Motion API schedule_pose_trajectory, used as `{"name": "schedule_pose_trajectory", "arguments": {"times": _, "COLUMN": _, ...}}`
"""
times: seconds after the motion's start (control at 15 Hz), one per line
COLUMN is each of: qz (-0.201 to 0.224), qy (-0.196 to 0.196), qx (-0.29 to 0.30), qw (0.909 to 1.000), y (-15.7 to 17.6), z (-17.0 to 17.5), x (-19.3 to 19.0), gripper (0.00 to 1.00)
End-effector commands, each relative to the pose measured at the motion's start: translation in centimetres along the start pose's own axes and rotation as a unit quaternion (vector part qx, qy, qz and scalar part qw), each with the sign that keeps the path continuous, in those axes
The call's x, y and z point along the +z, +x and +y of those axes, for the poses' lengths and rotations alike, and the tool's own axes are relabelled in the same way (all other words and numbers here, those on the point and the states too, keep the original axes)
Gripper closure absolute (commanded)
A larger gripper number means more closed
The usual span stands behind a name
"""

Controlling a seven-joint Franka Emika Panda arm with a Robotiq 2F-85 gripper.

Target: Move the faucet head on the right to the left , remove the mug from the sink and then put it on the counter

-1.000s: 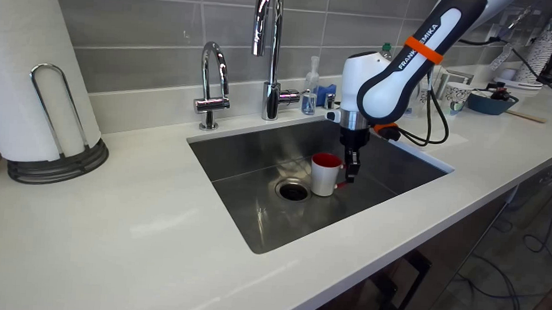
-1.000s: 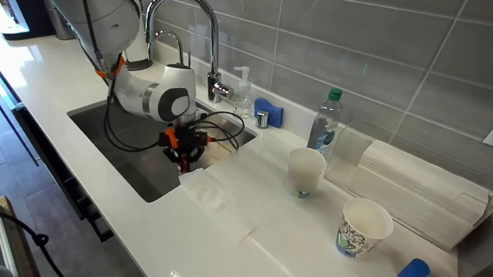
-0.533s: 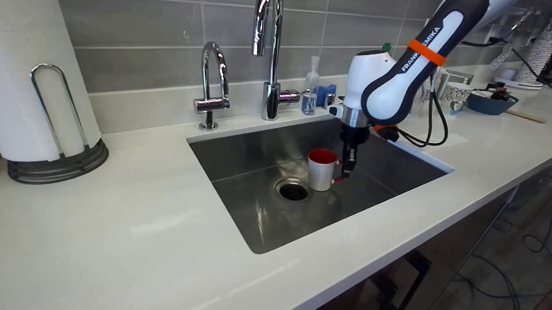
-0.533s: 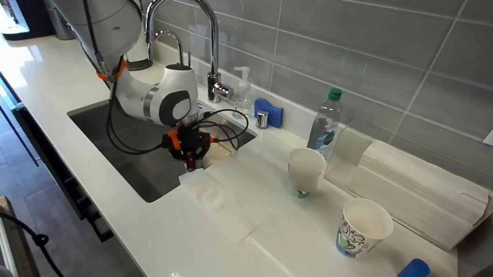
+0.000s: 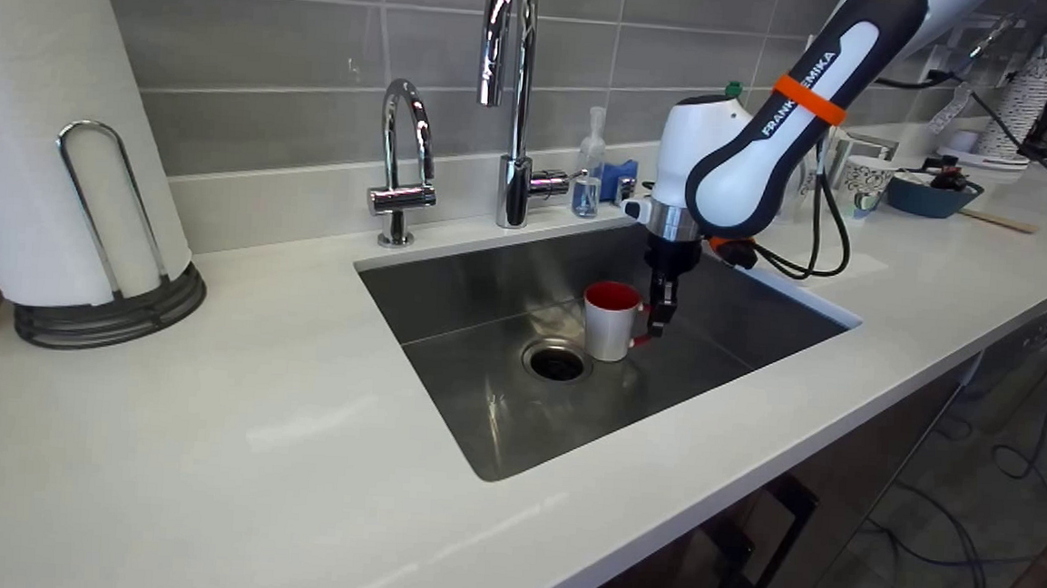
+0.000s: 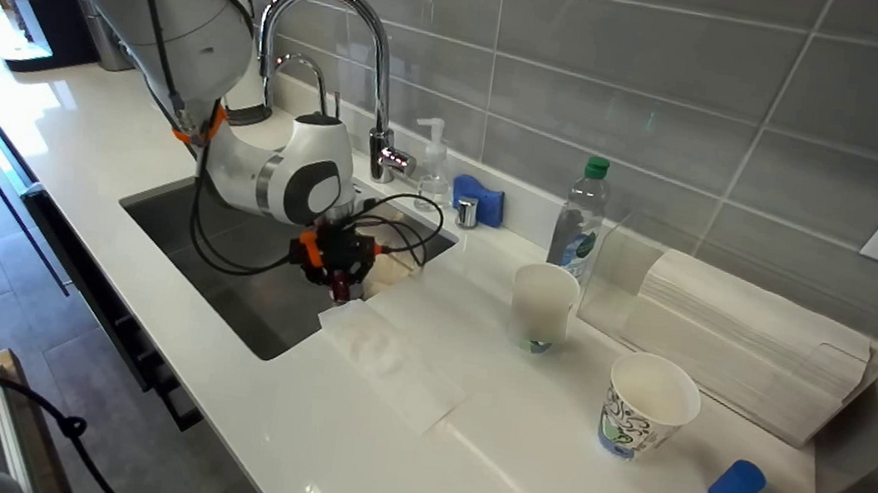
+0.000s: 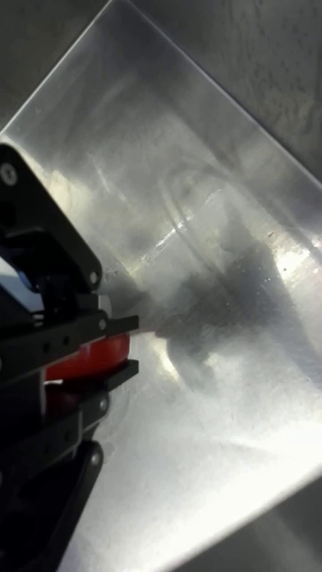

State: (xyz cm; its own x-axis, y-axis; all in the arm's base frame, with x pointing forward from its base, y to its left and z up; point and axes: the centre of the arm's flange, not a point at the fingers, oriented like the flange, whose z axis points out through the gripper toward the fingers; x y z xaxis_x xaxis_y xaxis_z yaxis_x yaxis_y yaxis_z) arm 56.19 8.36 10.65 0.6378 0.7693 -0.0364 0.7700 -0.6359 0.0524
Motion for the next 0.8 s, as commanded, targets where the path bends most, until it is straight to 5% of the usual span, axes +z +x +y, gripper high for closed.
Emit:
{"name": "schedule_pose_trajectory", "arguments": {"times": 0.0, "qz": 0.015, "qy": -0.01, "qx": 0.006, "qw": 0.9998, "y": 0.11, "z": 0.25, "x": -0.15, "gripper": 0.52}}
{"name": "schedule_pose_trajectory", "arguments": {"times": 0.27, "qz": 0.023, "qy": -0.012, "qx": 0.007, "qw": 0.9996, "y": 0.43, "z": 0.46, "x": -0.26, "gripper": 0.54}}
{"name": "schedule_pose_trajectory", "arguments": {"times": 0.6, "qz": 0.014, "qy": -0.009, "qx": 0.005, "qw": 0.9999, "y": 0.45, "z": 0.42, "x": -0.09, "gripper": 0.95}}
{"name": "schedule_pose_trajectory", "arguments": {"times": 0.73, "qz": 0.011, "qy": -0.006, "qx": 0.005, "qw": 0.9999, "y": 0.42, "z": 0.41, "x": 0.0, "gripper": 1.0}}
